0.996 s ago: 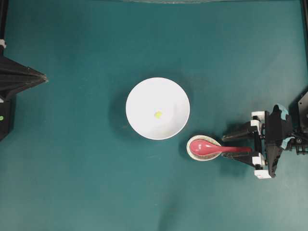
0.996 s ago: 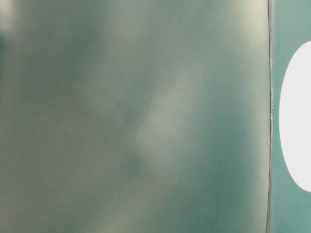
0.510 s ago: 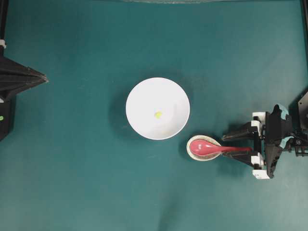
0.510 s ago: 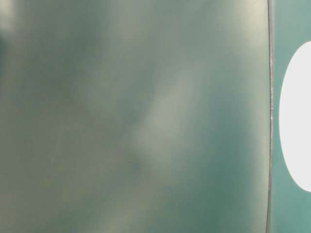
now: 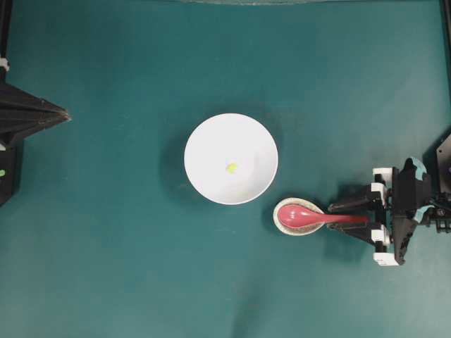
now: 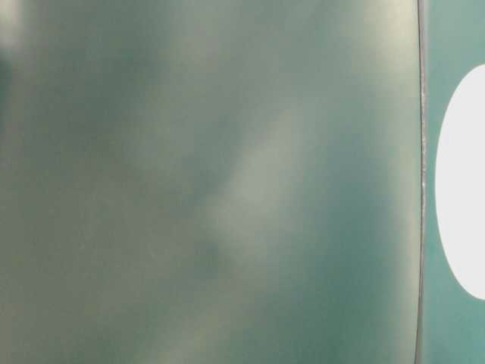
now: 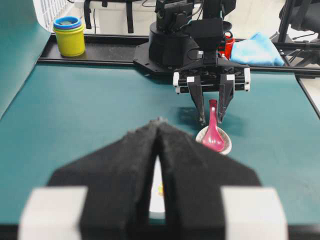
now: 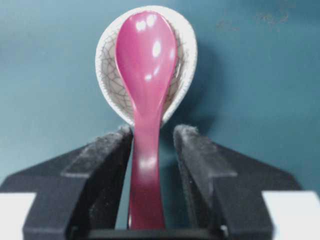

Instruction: Scoop the yellow hexagonal prism block from the bowl with a spoon using the right arm.

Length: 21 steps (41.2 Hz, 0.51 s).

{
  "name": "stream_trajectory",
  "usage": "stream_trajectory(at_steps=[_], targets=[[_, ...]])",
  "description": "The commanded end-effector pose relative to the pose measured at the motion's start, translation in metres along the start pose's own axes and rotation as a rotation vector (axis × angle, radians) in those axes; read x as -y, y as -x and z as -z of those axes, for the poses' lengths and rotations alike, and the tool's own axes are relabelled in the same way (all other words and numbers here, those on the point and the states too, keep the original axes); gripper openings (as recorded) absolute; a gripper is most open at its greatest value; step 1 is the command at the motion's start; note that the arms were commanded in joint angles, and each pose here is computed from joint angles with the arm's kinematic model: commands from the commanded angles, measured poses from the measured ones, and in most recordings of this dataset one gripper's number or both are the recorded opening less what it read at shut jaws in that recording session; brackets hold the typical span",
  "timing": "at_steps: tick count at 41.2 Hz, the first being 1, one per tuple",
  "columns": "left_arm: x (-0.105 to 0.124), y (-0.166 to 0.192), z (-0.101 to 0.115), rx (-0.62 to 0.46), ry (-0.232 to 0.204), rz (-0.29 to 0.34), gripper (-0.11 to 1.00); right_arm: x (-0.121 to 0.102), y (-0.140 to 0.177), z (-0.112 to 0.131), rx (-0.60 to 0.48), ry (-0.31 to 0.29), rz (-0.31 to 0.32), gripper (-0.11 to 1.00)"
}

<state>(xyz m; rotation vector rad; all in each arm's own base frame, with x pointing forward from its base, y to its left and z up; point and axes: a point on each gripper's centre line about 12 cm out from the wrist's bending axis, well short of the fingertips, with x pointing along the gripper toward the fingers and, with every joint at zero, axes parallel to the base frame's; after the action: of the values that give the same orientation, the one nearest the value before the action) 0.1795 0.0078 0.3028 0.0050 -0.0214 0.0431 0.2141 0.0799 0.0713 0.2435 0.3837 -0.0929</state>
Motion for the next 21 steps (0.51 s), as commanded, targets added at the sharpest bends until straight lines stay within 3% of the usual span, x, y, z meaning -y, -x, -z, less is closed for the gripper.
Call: stream_trajectory(at_steps=[1, 21], targets=[[-0.0003, -0.0027, -0.0093, 0.02, 0.0, -0.002, 0.03, -0.001, 0.0018, -0.0036, 0.028, 0.006, -0.01, 0.46], [0.0, -0.0027, -0.0095, 0.021, 0.003, 0.0, 0.03, -0.0026, 0.0012, -0.0025, 0.027, 0.117, -0.022, 0.46]])
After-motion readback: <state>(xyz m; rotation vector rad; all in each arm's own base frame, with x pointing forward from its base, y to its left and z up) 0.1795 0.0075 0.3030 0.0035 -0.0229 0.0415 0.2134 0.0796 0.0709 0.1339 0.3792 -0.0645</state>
